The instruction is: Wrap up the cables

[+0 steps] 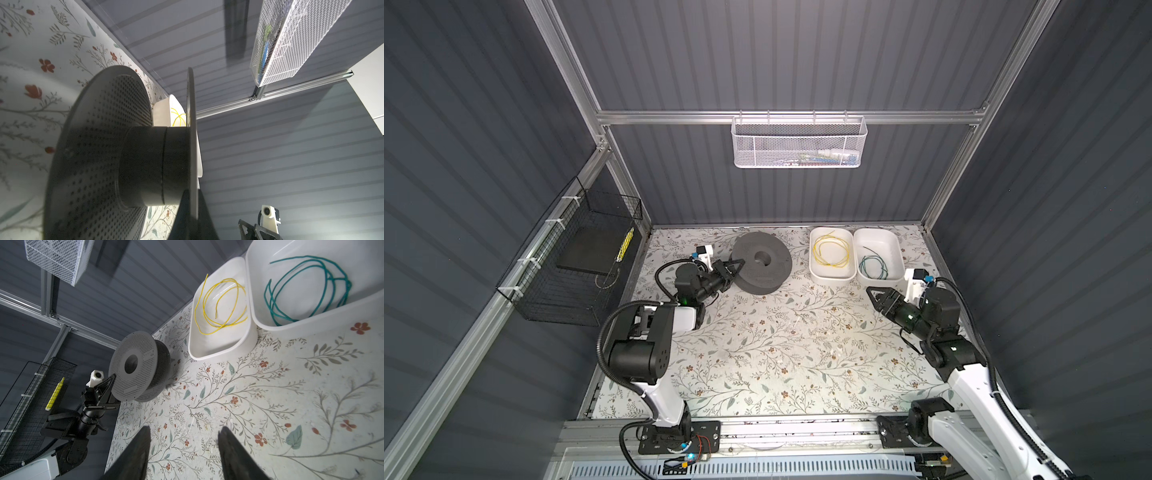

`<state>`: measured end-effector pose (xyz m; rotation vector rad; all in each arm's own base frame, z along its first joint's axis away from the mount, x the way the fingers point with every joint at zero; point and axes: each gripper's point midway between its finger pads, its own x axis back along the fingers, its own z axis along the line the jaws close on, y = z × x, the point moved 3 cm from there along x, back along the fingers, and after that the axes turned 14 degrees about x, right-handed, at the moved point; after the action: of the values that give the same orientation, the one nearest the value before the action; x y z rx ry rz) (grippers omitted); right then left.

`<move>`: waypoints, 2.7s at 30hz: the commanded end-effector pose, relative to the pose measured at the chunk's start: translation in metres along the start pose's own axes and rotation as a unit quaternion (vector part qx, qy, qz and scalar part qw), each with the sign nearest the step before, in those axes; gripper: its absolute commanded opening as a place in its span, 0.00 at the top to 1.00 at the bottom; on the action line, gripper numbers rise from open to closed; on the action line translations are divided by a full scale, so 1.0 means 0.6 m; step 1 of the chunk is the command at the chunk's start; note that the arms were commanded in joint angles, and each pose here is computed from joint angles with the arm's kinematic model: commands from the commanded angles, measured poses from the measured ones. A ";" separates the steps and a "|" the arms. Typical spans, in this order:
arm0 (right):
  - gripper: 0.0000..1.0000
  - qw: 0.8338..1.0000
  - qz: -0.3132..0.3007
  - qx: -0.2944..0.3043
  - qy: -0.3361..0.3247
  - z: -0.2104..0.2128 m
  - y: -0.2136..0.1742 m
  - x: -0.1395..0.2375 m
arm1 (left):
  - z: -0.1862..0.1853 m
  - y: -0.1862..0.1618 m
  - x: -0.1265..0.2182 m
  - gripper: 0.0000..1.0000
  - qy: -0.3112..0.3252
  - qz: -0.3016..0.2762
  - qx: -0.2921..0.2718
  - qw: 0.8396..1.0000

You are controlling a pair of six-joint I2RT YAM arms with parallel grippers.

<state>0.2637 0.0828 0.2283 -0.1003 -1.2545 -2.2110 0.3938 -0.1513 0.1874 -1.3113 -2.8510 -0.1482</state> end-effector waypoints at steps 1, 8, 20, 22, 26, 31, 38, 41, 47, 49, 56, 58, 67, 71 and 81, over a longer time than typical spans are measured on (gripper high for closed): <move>0.45 1.000 -0.012 0.009 0.000 0.014 0.013 0.026 | -0.039 -0.078 0.002 1.00 -0.019 0.034 -0.011 0.999; 0.44 0.997 -0.071 -0.018 -0.031 0.000 0.011 0.069 | -0.063 -0.242 0.022 1.00 0.014 0.068 -0.058 0.996; 0.42 0.998 -0.056 -0.042 -0.005 0.009 -0.003 0.072 | 0.029 -0.357 0.017 1.00 0.046 0.100 -0.032 0.993; 0.42 0.998 -0.051 -0.038 -0.009 0.010 -0.005 0.076 | 0.036 -0.357 0.014 1.00 0.051 0.097 -0.033 0.993; 0.40 0.998 -0.039 -0.038 -0.026 0.004 -0.007 0.076 | 0.055 -0.350 0.020 1.00 0.075 0.076 -0.037 0.994; 0.39 0.998 -0.037 -0.040 -0.028 0.004 -0.007 0.075 | 0.072 -0.340 0.030 0.94 0.108 0.057 -0.048 0.991; 0.39 0.999 -0.026 -0.035 -0.032 0.007 -0.001 0.075 | 0.076 -0.337 0.026 0.74 0.122 0.054 -0.057 0.989; 0.39 0.999 -0.022 -0.030 -0.037 0.008 0.001 0.077 | 0.079 -0.339 0.021 0.73 0.140 0.062 -0.066 0.986; 0.38 0.999 -0.021 -0.029 -0.039 0.009 0.003 0.077 | 0.078 -0.323 0.033 0.61 0.161 0.034 -0.087 0.983; 0.38 0.999 -0.020 -0.028 -0.038 0.010 0.005 0.076 | 0.075 -0.320 0.035 0.53 0.173 0.033 -0.098 0.979; 0.36 0.999 -0.020 -0.025 -0.033 0.015 0.012 0.073 | 0.066 -0.305 0.057 0.35 0.213 0.017 -0.136 0.967; 0.35 0.999 -0.013 -0.025 -0.031 0.016 0.011 0.069 | 0.060 -0.295 0.070 0.27 0.231 0.002 -0.147 0.962; 0.45 0.996 0.044 0.015 -0.082 -0.006 0.003 0.056 | -0.002 -0.255 0.141 0.12 0.274 -0.060 -0.200 0.939; 0.47 0.986 0.077 0.031 -0.144 -0.038 -0.005 0.051 | -0.035 -0.249 0.163 0.14 0.269 -0.069 -0.211 0.937; 0.59 0.992 0.092 0.055 -0.069 -0.007 0.003 0.007 | -0.042 -0.224 0.208 0.13 0.309 -0.113 -0.230 0.916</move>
<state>0.2532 0.0665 0.2191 -0.3960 -1.3671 -2.0449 0.2119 -0.1611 0.2137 -0.8307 -2.5194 -1.0030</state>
